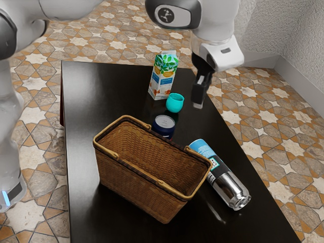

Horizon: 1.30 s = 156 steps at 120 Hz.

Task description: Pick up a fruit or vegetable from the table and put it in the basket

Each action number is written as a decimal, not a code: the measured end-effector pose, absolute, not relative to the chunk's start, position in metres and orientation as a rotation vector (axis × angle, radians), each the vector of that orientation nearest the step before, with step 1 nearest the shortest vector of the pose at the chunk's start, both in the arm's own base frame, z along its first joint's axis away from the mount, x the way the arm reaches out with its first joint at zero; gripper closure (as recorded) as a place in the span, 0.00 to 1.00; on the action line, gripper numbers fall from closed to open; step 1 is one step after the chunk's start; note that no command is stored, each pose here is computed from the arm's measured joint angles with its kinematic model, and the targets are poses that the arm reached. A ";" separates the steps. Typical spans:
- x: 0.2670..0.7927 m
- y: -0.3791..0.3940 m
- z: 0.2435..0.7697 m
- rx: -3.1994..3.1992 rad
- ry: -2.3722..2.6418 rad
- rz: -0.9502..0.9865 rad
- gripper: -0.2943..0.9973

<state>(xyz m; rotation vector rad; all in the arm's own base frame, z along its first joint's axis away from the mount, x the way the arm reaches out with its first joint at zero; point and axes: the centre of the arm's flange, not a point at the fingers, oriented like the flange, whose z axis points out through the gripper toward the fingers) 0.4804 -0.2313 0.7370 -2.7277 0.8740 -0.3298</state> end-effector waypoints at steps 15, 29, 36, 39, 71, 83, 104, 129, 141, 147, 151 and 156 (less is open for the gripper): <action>0.486 -0.168 0.780 -2.666 0.823 -0.413 0.23; 0.518 0.033 0.772 -2.704 0.512 -0.258 0.23; 0.520 0.129 0.727 -2.741 0.392 -0.078 0.23; 0.515 0.163 0.707 -2.755 0.358 -0.011 0.23; 0.516 0.151 0.548 -2.766 0.829 0.268 0.23; 0.518 0.122 0.535 -2.719 0.990 0.234 0.23; 0.489 0.116 0.515 -2.720 1.098 0.201 0.23; 0.470 0.069 0.536 -2.725 1.220 -0.065 0.23; 0.465 0.062 0.520 -2.793 1.213 -0.128 0.23; 0.465 0.059 0.519 -2.823 1.181 -0.163 0.23; 0.466 0.056 0.520 -2.840 1.158 -0.184 0.23; 0.466 0.054 0.521 -2.866 1.108 -0.206 0.23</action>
